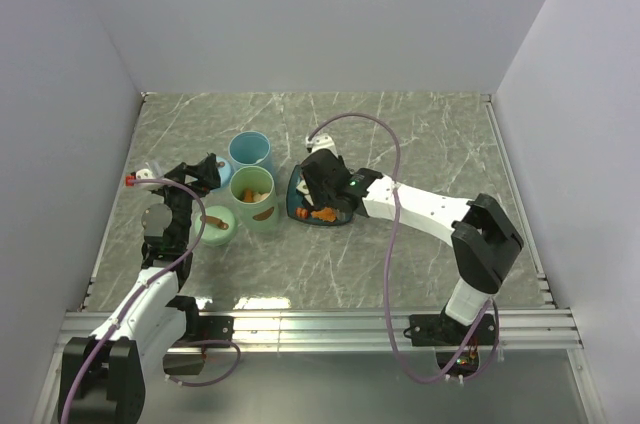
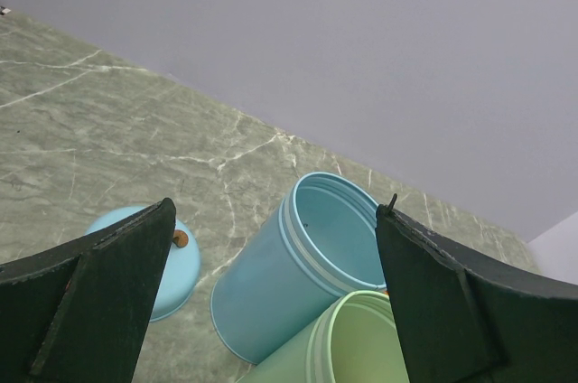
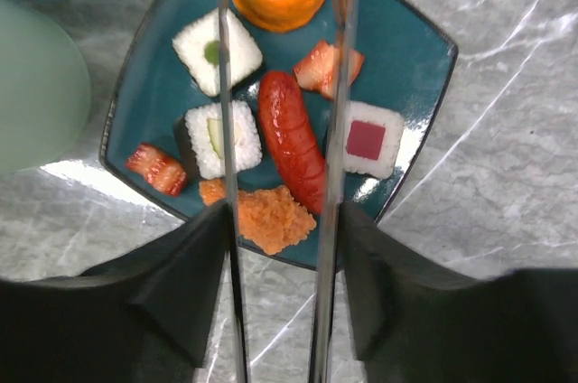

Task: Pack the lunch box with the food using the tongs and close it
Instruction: Pick up the food using the clamp

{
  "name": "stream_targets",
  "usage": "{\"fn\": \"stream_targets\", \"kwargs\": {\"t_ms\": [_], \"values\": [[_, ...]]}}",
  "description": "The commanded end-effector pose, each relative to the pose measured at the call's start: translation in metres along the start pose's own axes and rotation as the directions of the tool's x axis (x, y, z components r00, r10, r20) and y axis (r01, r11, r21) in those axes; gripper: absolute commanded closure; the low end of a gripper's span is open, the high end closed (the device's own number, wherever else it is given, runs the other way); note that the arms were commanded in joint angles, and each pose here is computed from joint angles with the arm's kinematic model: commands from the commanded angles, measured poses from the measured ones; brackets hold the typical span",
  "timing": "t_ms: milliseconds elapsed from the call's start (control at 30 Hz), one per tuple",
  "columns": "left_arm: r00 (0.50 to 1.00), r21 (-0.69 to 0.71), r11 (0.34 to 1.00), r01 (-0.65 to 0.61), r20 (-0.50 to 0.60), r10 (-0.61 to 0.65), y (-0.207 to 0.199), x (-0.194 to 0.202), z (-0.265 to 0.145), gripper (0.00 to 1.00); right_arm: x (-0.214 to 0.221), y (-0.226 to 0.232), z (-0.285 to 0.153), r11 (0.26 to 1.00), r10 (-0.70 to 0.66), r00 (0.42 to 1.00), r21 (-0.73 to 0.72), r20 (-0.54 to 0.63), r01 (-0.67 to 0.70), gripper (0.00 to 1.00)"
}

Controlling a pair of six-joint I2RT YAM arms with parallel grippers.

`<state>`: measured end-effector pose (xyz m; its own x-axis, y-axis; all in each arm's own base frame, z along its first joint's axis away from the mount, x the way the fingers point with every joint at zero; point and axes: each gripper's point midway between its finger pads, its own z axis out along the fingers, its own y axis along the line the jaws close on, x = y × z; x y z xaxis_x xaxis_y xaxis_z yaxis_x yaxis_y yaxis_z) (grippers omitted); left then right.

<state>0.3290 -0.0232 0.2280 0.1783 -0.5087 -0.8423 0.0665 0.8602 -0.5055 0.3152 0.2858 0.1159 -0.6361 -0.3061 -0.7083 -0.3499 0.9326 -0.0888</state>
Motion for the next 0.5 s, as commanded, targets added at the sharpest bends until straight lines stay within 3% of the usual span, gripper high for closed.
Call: {"fn": "stream_targets", "kwargs": {"t_ms": [0, 167, 467], "values": [[0.998, 0.021, 1.000, 0.023, 0.050, -0.024, -0.007, -0.015, 0.002, 0.01, -0.022, 0.001, -0.003, 1.000, 0.019, 0.999, -0.015, 0.038, -0.018, 0.45], [0.998, 0.019, 1.000, 0.024, 0.050, -0.025, -0.007, -0.015, 0.002, 0.01, -0.020, -0.003, 0.000, 1.000, 0.021, 0.999, 0.008, 0.030, -0.021, 0.66], [0.999, 0.020, 1.000, 0.024, 0.048, -0.025, -0.007, -0.014, 0.003, 0.00, -0.048, -0.015, -0.027, 0.999, 0.030, 0.994, 0.030, 0.101, -0.033, 0.70]]}}
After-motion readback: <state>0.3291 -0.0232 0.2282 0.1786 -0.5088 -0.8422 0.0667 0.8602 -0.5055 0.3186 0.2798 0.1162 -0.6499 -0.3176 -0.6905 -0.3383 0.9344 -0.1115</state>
